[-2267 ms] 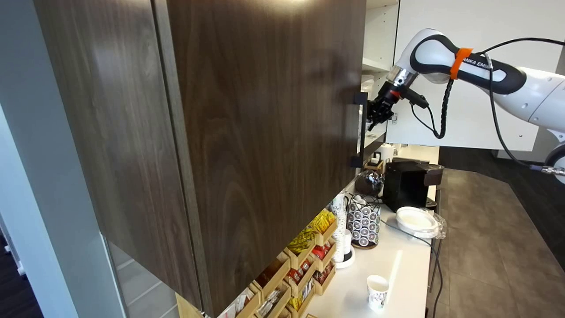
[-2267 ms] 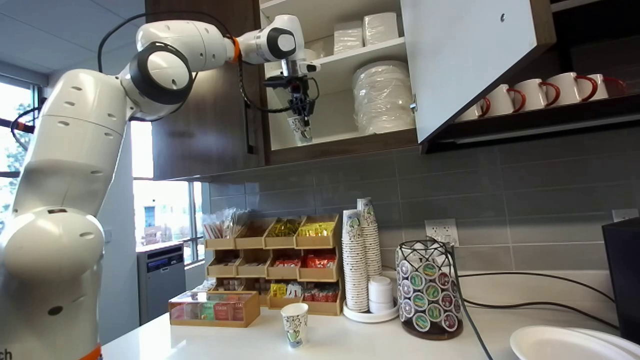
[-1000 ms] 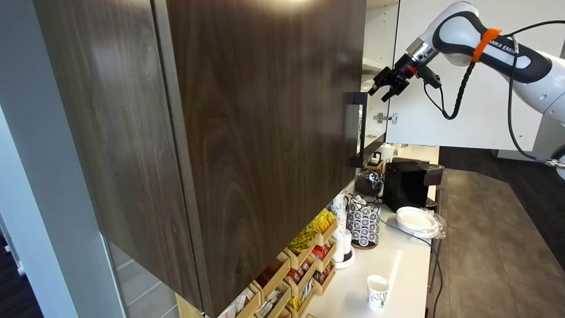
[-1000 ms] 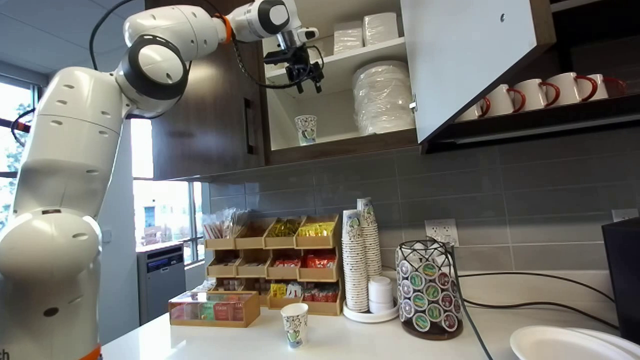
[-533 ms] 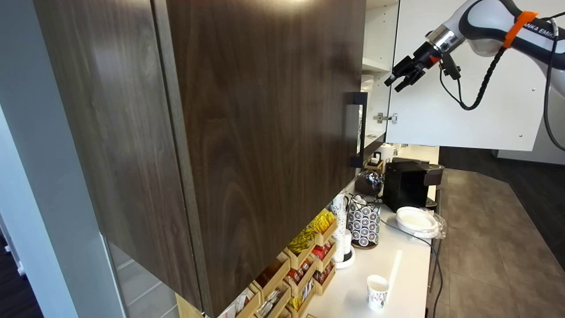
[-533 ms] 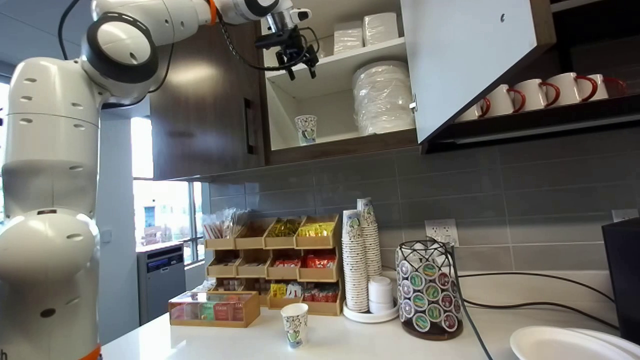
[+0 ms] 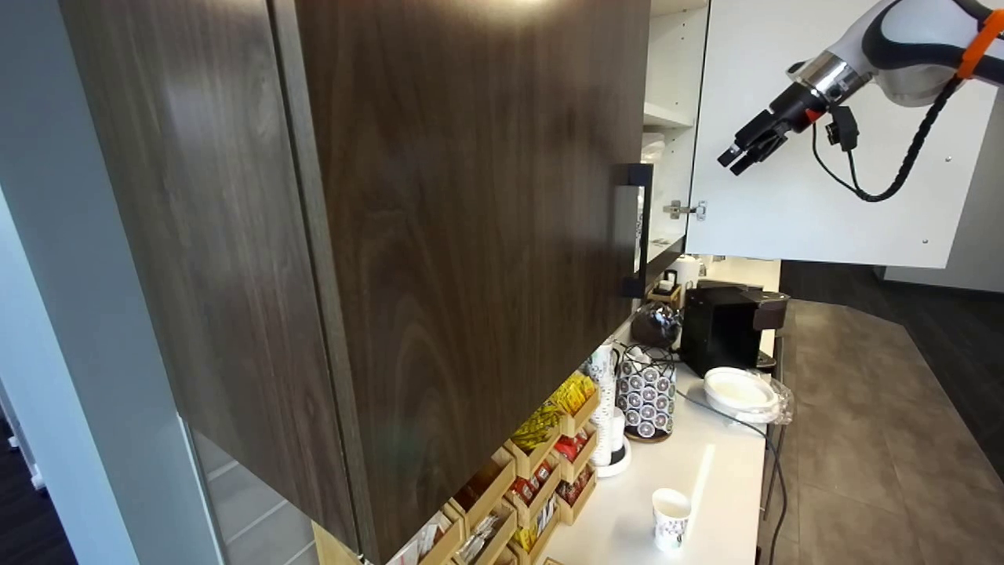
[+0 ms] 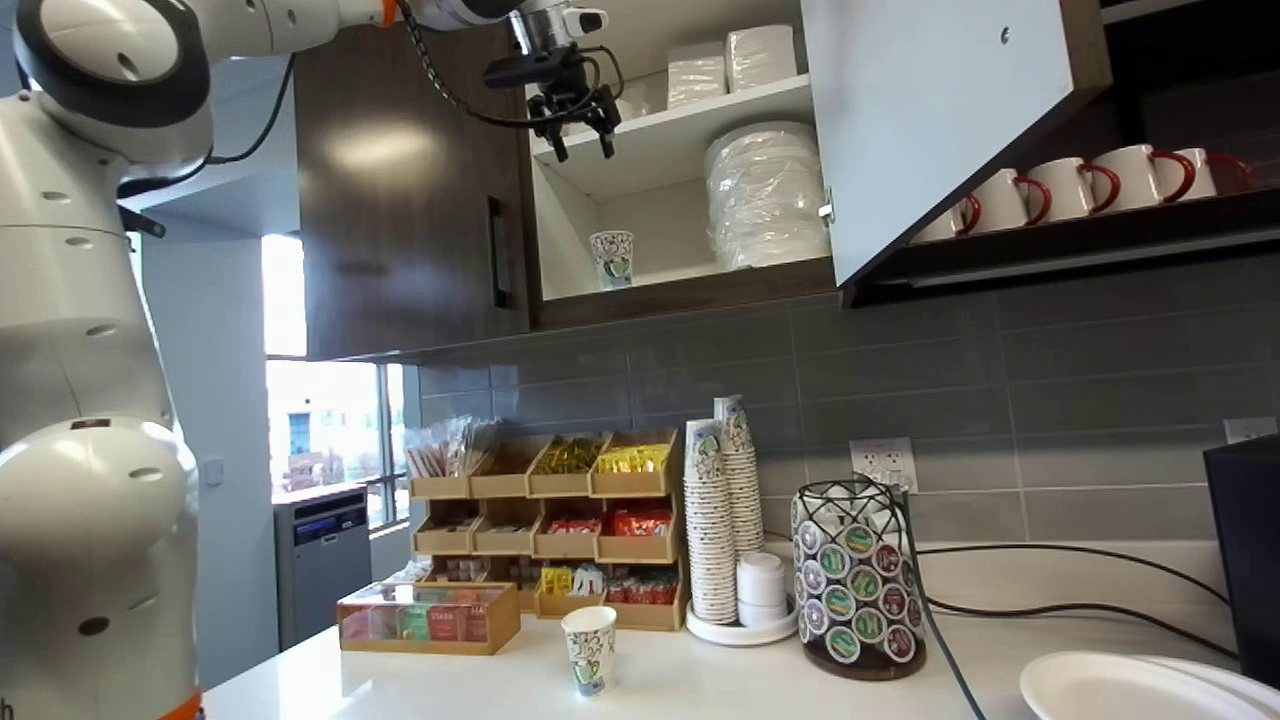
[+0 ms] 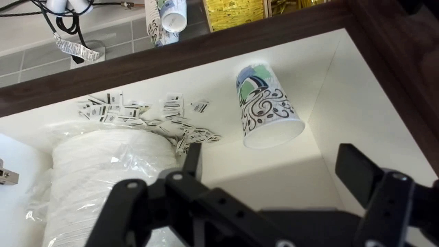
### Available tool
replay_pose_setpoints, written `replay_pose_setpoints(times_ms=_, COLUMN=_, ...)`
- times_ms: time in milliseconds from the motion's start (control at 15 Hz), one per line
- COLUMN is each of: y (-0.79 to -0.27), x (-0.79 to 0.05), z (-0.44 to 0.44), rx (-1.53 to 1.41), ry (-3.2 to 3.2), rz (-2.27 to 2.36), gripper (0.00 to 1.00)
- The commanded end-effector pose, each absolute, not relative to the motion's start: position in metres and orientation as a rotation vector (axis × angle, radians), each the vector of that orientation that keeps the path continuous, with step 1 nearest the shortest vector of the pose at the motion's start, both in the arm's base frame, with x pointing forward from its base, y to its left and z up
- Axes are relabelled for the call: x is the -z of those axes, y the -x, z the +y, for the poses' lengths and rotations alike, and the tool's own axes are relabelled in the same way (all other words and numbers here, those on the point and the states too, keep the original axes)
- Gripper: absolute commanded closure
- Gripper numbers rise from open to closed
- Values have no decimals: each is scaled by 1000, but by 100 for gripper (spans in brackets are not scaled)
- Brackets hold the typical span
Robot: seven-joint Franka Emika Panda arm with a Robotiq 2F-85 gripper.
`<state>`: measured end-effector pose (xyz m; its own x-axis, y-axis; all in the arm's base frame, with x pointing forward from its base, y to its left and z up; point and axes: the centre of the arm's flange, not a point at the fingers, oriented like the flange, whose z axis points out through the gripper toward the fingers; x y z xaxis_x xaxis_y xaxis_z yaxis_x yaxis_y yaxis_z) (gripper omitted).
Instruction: Remove the cup from the top cabinet, then put the right cup on the top cabinet
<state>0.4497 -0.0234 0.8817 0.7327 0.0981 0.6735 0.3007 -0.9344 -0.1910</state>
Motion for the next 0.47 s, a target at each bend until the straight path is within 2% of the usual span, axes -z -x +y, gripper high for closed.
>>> replay_pose_setpoints(times_ms=0, y=-418, x=-847, z=-30, rx=1023, ry=2623, rz=-343, gripper=0)
replay_pose_setpoints(times_ms=67, y=-417, x=-843, z=-34, rx=1028, ry=2632, rz=-355, gripper=0)
replay_pose_setpoints(times_ms=133, y=-437, x=-869, z=-29, rx=1013, ry=2649, rz=-331, gripper=0)
replay_pose_setpoints(times_ms=400, y=-429, x=-859, z=-33, rx=1013, ry=2650, rz=-341, gripper=0)
